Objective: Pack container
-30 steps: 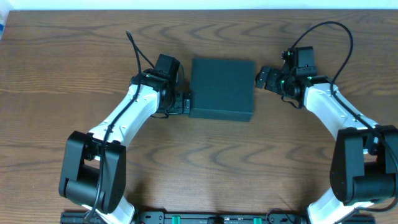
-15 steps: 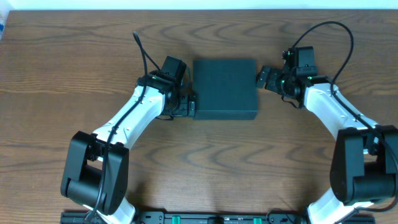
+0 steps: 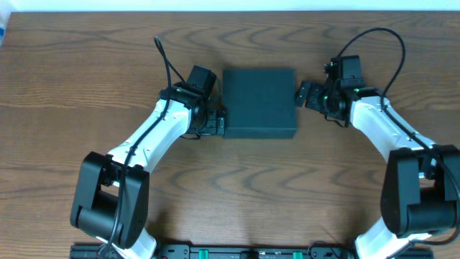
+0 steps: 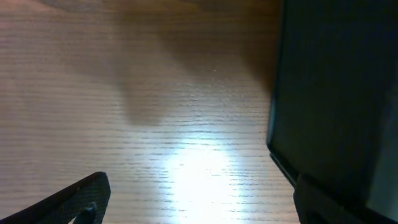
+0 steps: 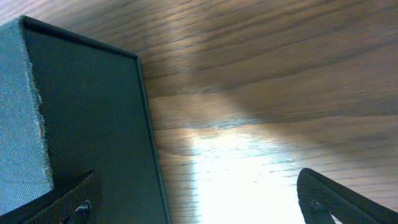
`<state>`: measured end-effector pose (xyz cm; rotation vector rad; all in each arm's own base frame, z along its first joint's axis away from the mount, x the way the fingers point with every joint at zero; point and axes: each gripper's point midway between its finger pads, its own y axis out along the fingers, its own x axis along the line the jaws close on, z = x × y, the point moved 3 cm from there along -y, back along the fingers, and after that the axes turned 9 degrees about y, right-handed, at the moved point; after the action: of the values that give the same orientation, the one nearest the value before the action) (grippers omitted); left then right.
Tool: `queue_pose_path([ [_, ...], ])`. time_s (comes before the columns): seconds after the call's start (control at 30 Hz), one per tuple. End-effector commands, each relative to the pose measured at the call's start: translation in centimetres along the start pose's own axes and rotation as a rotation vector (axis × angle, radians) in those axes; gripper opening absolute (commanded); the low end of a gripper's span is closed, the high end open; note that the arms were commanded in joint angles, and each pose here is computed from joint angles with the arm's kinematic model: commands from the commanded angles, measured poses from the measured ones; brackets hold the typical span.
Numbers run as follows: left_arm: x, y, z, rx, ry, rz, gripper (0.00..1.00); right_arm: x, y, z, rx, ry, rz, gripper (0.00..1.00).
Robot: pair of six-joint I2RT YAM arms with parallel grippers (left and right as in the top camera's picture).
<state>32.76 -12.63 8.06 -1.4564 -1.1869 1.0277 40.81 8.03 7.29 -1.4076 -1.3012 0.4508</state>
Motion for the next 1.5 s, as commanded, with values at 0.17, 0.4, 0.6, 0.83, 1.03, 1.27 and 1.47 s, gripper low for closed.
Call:
queue_pose_path([
  [0.17, 1.2, 0.3, 0.2, 0.021, -0.030, -0.023, 0.96, 5.9, 0.5, 3.2, 0.036, -0.125, -0.115, 0.99],
  [0.4, 2.1, 0.3, -0.2, 0.010, -0.010, -0.024, 0.95, 5.7, 0.6, 3.7, 0.046, -0.087, -0.085, 0.99],
  [0.6, 2.1, 0.3, -0.5, -0.005, 0.009, -0.019, 0.95, 5.3, 0.6, 4.2, 0.068, -0.084, -0.067, 0.99],
  [0.83, 2.1, 0.3, -0.5, -0.001, 0.008, -0.020, 0.95, 5.2, 0.6, 4.2, 0.073, -0.072, -0.062, 0.99],
  [1.03, 2.6, -1.1, -0.7, -0.035, 0.005, -0.043, 0.96, 5.0, -0.5, 3.1, 0.035, -0.063, -0.068, 0.99],
  [1.27, 3.0, -7.1, -1.6, -0.209, 0.016, -0.030, 0.96, 5.5, -7.0, 0.0, -0.159, -0.128, -0.060, 0.99],
  [1.47, 3.1, -11.3, -0.3, -0.280, 0.052, -0.027, 0.96, 4.8, -14.0, -0.4, -0.310, -0.218, 0.015, 0.99],
])
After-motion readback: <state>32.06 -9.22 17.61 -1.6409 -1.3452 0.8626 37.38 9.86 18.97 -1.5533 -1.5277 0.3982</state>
